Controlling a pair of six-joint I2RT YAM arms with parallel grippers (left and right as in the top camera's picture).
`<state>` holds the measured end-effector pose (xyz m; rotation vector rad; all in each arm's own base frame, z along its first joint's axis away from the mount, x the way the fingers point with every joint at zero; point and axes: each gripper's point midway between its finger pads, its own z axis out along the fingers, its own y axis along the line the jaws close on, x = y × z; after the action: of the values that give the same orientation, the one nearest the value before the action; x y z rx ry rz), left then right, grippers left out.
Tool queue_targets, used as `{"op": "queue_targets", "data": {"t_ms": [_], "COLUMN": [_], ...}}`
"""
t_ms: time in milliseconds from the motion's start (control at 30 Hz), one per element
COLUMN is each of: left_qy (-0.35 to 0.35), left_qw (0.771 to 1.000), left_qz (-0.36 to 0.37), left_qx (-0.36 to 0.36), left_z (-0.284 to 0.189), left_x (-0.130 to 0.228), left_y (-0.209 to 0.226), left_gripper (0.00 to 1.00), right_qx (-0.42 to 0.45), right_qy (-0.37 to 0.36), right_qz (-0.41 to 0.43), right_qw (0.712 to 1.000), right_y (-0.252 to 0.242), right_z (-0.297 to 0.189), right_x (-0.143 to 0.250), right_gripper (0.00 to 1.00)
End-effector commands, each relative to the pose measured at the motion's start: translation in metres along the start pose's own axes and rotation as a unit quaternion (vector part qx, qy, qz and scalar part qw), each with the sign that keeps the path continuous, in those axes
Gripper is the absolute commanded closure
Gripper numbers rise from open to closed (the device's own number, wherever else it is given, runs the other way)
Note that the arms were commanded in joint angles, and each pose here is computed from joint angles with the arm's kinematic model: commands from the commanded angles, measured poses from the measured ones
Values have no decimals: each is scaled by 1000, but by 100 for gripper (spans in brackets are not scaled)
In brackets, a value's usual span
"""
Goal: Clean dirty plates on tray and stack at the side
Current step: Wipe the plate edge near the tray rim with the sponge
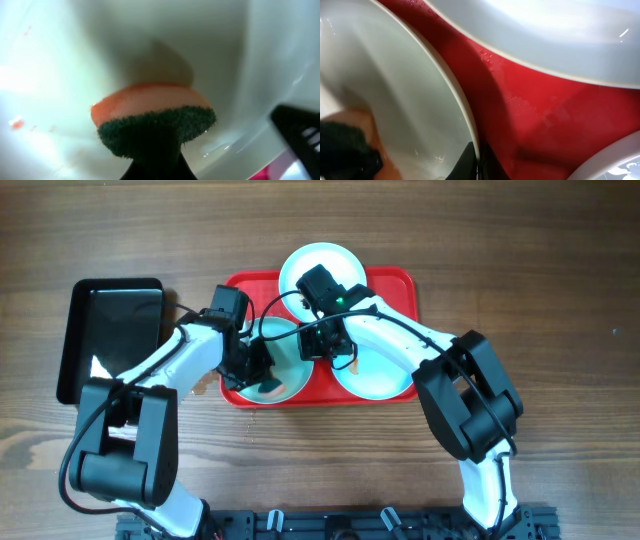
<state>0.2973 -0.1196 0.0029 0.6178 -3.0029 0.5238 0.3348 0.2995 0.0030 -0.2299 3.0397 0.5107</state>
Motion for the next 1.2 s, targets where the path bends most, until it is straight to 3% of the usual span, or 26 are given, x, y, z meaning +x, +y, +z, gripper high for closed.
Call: {"op": "queue_targets", "data": {"t_ms": [0, 200, 367, 733, 867, 1167], "left_qy": [-13, -112, -173, -150, -100, 22], "left_qw": [1000, 991, 970, 961, 971, 997], "left_qz": [-2, 4, -2, -23, -35, -47], "left_qx": [-2, -69, -170, -232, -215, -64], "left_z": [13, 7, -8, -13, -7, 11], "left_x": [-6, -45, -63, -46, -25, 15], "left_y": [2, 21, 56, 82, 80, 28], "left_gripper": [96, 96, 96, 96, 96, 96], "right_qx": [17, 17, 22, 25, 25, 25], "right_qy": [12, 12, 9, 8, 8, 8], "right_qz": [6, 6, 5, 7, 6, 8], "right_qw": [1000, 1000, 1000, 1000, 1000, 1000], "right_y": [-7, -7, -9, -10, -10, -10], "right_z": [9, 9, 9, 9, 9, 9], "right_x": [9, 9, 8, 7, 7, 7], "right_gripper": [96, 96, 96, 95, 96, 96]}}
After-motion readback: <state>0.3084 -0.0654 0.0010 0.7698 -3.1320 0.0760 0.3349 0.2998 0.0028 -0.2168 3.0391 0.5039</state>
